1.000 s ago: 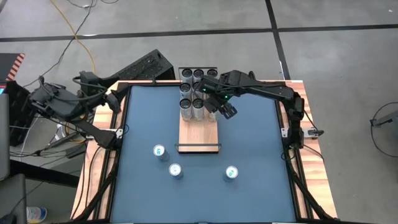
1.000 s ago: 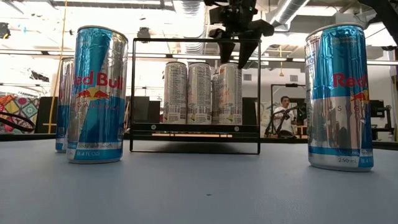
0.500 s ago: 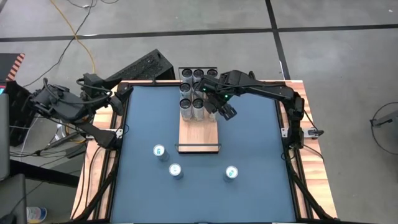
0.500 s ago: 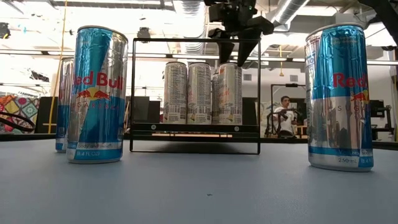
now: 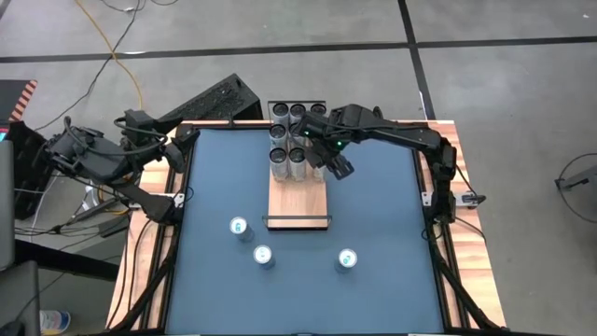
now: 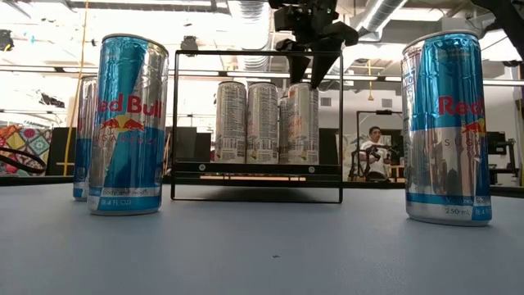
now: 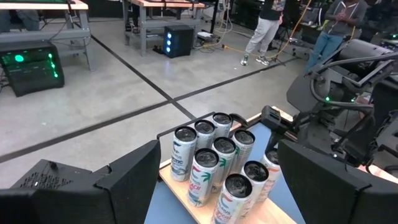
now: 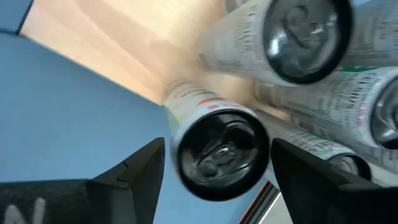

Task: Place canned beverage on shelf
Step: Put the white-yellow soda can on the shelf

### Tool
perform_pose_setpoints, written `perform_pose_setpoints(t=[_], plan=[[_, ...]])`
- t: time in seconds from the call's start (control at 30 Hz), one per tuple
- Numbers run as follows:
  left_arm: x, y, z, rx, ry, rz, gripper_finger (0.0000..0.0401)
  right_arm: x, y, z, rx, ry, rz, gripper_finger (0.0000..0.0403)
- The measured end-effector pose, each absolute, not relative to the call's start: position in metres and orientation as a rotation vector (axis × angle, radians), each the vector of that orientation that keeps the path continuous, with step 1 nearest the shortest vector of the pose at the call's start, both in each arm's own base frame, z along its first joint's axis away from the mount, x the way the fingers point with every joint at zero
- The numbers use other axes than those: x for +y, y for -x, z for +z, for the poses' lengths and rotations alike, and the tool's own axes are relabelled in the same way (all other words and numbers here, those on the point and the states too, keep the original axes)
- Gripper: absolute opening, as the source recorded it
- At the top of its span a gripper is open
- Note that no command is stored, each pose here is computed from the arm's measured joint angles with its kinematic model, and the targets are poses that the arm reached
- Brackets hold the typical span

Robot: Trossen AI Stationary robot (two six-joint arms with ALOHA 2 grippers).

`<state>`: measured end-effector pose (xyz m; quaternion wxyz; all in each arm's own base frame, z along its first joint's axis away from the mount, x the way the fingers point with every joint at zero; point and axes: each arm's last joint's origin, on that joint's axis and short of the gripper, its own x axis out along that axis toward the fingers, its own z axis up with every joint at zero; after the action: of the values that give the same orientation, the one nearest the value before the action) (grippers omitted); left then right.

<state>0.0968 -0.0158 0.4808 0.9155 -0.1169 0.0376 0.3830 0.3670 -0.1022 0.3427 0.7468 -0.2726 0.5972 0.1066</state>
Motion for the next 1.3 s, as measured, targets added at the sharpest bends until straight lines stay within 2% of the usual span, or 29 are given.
perform_pose_setpoints(t=[0.2, 0.5, 0.8, 1.1, 1.3], plan=[[-0.016, -0.097, 0.481, 0.078, 0.241, 0.788, 0.0309, -0.106, -0.370, 0.344, 1.275, 0.602, 0.186, 0.0274], [-0.016, -0.097, 0.481, 0.078, 0.250, 0.781, 0.0309, -0.111, -0.378, 0.324, 1.354, 0.539, 0.225, 0.0275], [-0.016, -0.097, 0.481, 0.081, 0.251, 0.775, 0.0309, -0.103, -0.381, 0.324, 1.368, 0.561, 0.202, 0.0274], [-0.016, -0.097, 0.481, 0.081, 0.249, 0.776, 0.0309, -0.100, -0.380, 0.324, 1.390, 0.407, 0.074, 0.0248], [-0.016, -0.097, 0.481, 0.071, 0.256, 0.789, 0.0309, -0.099, -0.381, 0.324, 1.387, 0.332, 0.008, 0.0245]])
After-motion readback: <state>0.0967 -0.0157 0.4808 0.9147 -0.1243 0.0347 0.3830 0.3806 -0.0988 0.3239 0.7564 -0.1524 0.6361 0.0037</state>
